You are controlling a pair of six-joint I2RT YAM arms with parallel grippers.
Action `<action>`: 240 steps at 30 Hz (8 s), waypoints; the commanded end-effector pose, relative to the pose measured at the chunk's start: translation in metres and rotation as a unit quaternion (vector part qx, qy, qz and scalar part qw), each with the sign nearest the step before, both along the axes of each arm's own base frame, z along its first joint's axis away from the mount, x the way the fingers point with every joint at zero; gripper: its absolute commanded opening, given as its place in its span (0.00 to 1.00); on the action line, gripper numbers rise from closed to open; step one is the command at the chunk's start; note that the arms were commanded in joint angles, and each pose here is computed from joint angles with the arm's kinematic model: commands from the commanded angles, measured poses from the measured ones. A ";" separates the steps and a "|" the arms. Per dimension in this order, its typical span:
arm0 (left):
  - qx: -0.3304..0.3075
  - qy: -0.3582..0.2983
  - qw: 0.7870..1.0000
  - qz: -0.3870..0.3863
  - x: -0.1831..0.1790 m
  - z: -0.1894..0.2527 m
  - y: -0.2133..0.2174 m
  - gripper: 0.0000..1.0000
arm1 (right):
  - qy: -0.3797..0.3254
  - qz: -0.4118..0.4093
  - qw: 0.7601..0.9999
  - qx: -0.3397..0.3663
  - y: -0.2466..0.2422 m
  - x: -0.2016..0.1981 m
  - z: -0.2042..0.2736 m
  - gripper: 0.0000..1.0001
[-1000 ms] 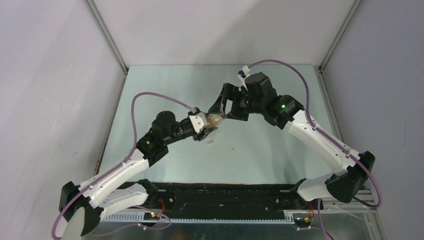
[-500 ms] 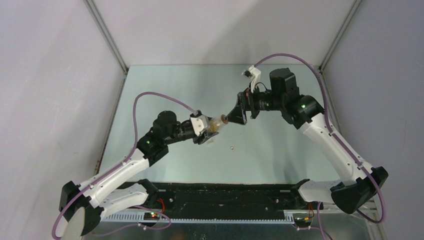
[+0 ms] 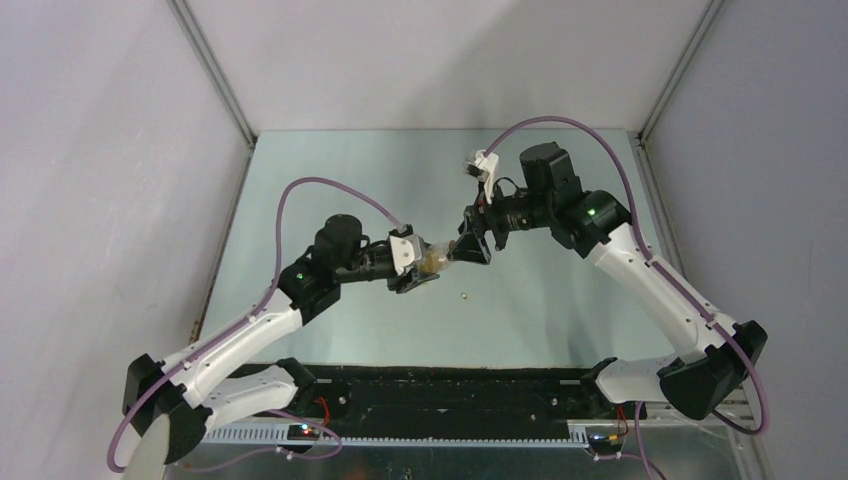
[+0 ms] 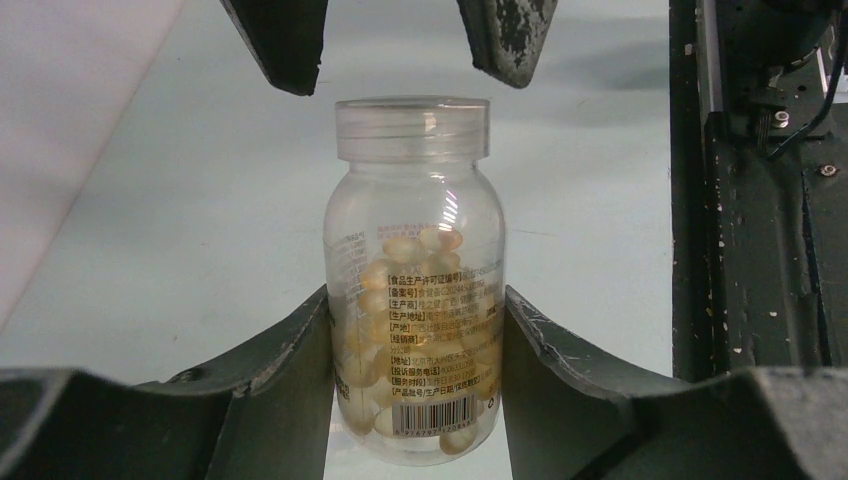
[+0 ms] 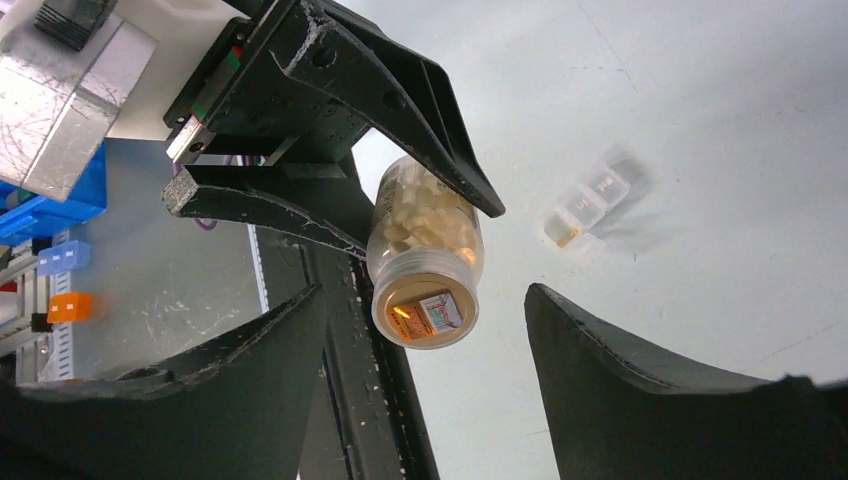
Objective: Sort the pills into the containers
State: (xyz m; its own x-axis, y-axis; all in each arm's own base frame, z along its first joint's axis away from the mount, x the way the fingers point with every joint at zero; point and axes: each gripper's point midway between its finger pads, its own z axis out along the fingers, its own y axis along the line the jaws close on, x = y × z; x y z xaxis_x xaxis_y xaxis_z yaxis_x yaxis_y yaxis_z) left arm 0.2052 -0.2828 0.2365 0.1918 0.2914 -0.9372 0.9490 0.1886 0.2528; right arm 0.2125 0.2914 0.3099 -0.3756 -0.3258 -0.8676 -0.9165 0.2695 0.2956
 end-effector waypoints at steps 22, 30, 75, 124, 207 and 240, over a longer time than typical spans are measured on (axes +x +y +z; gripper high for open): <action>-0.051 -0.079 0.995 0.028 0.013 0.045 0.001 0.00 | 0.032 -0.031 0.999 0.006 0.020 0.007 -0.004 0.48; -0.056 -0.096 0.991 0.070 0.026 0.047 0.009 0.00 | 0.148 -0.190 0.968 0.072 0.047 0.024 0.019 0.22; -0.036 -0.100 0.994 0.021 0.007 0.045 0.008 0.00 | -0.123 0.057 0.991 -0.003 0.014 0.000 0.010 0.75; 0.018 -0.107 0.993 0.046 0.014 0.029 0.022 0.00 | -0.116 0.000 0.993 0.002 0.022 -0.016 0.040 0.83; 0.019 -0.113 0.990 0.086 0.029 0.029 0.027 0.00 | 0.146 -0.475 0.865 0.067 0.025 0.080 0.017 0.00; 0.004 -0.102 0.990 0.101 0.033 0.033 0.025 0.01 | 0.083 -0.211 0.974 0.023 0.060 0.016 0.008 0.87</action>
